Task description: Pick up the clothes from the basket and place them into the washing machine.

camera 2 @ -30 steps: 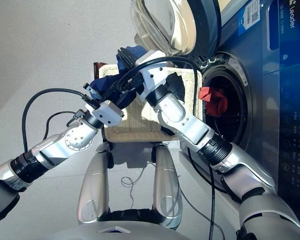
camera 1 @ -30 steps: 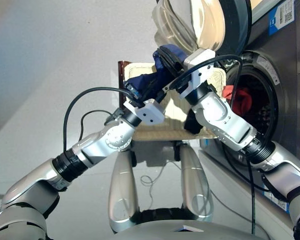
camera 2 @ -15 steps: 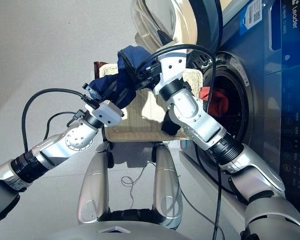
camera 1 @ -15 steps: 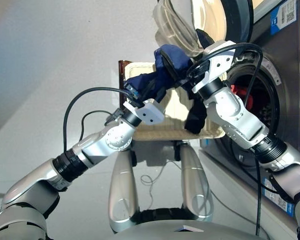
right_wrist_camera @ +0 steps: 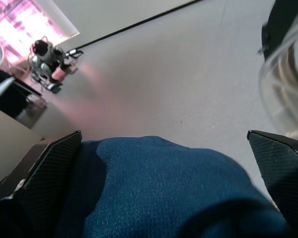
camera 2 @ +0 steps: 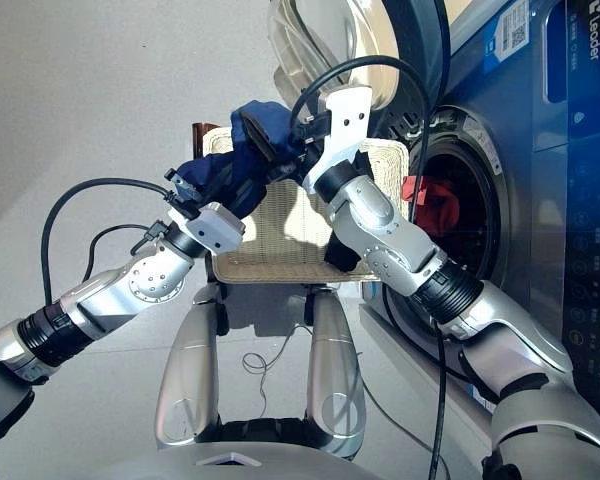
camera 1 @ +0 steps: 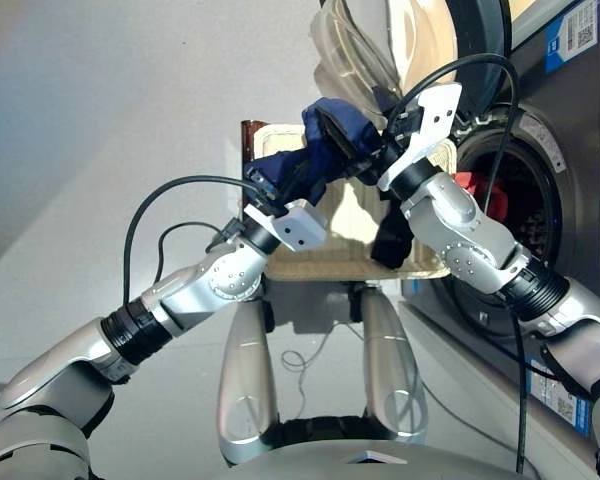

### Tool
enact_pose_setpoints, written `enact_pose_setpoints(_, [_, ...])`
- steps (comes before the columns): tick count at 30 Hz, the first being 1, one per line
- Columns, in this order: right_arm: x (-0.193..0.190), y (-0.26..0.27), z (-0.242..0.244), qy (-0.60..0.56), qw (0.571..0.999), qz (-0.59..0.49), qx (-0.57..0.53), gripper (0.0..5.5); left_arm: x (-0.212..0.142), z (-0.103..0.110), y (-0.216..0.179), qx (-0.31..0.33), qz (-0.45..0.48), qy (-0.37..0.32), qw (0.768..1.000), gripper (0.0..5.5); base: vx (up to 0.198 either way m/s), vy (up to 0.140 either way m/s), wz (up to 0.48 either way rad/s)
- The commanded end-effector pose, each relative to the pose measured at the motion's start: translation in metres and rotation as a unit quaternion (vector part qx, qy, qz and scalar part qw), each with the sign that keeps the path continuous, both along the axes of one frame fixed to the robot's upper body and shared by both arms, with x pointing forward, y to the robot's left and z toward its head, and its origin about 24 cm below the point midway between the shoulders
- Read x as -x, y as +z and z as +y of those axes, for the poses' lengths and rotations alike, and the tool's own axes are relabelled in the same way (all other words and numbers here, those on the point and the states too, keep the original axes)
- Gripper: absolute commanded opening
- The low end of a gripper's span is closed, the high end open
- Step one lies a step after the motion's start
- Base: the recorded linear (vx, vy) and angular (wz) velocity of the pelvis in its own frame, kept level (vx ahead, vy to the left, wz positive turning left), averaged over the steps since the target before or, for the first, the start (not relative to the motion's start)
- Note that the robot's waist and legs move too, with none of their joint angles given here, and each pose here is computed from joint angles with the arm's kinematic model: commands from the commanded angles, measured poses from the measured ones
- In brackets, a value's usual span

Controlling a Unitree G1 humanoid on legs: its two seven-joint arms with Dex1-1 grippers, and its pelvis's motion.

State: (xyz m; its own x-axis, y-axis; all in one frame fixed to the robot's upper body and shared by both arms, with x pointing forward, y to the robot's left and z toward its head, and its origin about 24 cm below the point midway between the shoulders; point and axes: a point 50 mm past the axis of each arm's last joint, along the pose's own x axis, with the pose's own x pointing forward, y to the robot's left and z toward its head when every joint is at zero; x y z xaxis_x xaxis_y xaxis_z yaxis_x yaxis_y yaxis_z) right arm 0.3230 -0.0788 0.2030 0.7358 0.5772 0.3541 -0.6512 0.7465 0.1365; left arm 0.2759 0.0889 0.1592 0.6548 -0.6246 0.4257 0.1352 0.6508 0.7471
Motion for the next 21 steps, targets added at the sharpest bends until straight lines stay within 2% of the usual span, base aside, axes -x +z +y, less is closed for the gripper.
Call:
enact_pose_setpoints(1, [0.003,-0.023,0.02,0.045,0.997,0.048,0.036,5.5,0.038,-0.033,0.076,0.118,-0.166,-0.134,0.97,0.0,0.0,0.0,0.0])
enact_pose_setpoints(10, [0.004,-0.032,0.032,0.075,0.993,0.093,-0.014,5.5,0.038,-0.037,0.075,0.118,-0.166,-0.136,0.97,0.0,0.0,0.0,0.0])
enact_pose_setpoints(21, [0.018,-0.043,0.05,0.141,0.984,0.111,-0.006,5.5,0.036,-0.041,0.075,0.088,-0.191,-0.132,0.969,0.0,0.0,0.0,0.0])
